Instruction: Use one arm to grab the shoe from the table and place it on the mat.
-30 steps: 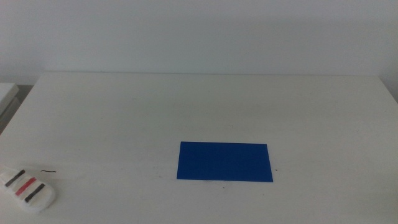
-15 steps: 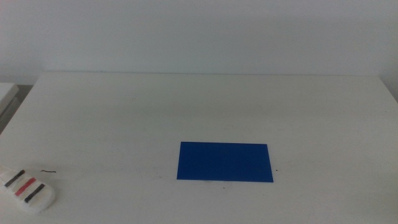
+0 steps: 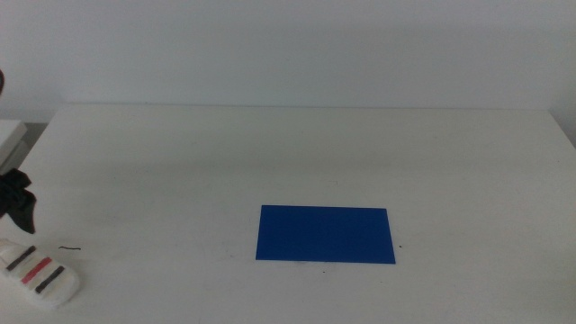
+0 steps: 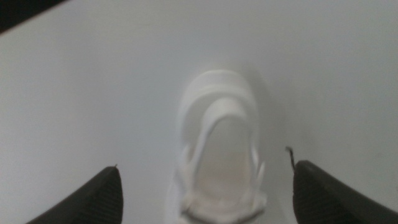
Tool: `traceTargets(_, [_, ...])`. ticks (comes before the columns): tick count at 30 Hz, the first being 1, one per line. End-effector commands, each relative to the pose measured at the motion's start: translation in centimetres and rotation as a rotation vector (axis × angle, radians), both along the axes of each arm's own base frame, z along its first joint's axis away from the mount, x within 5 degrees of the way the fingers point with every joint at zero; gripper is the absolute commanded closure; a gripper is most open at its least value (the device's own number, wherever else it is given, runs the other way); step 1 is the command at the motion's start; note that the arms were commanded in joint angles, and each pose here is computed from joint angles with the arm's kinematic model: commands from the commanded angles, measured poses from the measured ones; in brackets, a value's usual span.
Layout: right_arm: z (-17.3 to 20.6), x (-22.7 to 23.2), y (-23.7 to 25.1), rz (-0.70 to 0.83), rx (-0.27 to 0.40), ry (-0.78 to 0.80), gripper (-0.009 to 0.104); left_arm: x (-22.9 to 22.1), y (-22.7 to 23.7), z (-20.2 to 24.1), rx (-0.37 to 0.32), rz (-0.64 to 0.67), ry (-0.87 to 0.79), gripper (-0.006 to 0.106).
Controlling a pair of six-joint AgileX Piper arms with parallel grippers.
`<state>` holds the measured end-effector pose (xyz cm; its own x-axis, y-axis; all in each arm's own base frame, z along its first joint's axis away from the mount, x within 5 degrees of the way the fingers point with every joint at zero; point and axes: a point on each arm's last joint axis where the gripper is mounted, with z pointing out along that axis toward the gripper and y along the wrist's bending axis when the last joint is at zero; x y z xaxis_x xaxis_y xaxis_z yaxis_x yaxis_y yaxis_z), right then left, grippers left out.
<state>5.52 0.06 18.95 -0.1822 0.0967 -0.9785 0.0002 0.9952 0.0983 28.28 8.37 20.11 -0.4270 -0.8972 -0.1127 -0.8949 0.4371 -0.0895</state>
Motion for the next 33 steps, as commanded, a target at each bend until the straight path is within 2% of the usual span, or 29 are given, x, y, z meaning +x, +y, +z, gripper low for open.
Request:
traceTargets(1, [0.0, 0.0, 0.0, 0.001, -0.010, -0.009, 0.016, 0.6, -0.1, -1.2, -0.019, -0.008, -0.004, 0.007])
traceTargets(5, [0.0, 0.0, 0.0, 0.001, -0.010, -0.009, 0.016, 1.3, -0.1, -2.8, -0.036, -0.054, 0.010, 0.007])
traceTargets(9, [0.0, 0.0, 0.0, 0.001, -0.010, -0.009, 0.016, 1.5, -0.2, -4.2, -0.051, -0.045, 0.017, 0.007])
traceTargets(13, [0.0, 0.0, 0.0, 0.001, -0.010, -0.009, 0.016, 1.4, -0.2, -4.6, -0.050, -0.063, 0.007, 0.013])
traceTargets(16, [0.0, 0.0, 0.0, 0.001, -0.010, -0.009, 0.016, 1.3, -0.3, -4.6, -0.054, -0.060, 0.013, 0.026])
traceTargets(21, [0.0, 0.0, 0.0, 0.001, -0.010, -0.009, 0.016, 1.1, -0.6, -4.5, -0.098, -0.033, 0.037, 0.065])
traceTargets(24, [0.0, 0.0, 0.0, 0.001, -0.010, -0.009, 0.016, 1.0, -1.4, -3.3, -0.121, -0.066, 0.030, 0.083])
traceTargets(28, [0.0, 0.0, 0.0, 0.001, -0.010, -0.009, 0.016, 2.3, -4.1, 0.2, -0.111, -0.195, 0.013, 0.095])
traceTargets(33, [0.0, 0.0, 0.0, 0.001, -0.010, -0.009, 0.016, 5.5, -10.0, 3.2, -0.098, -0.406, 0.015, 0.095])
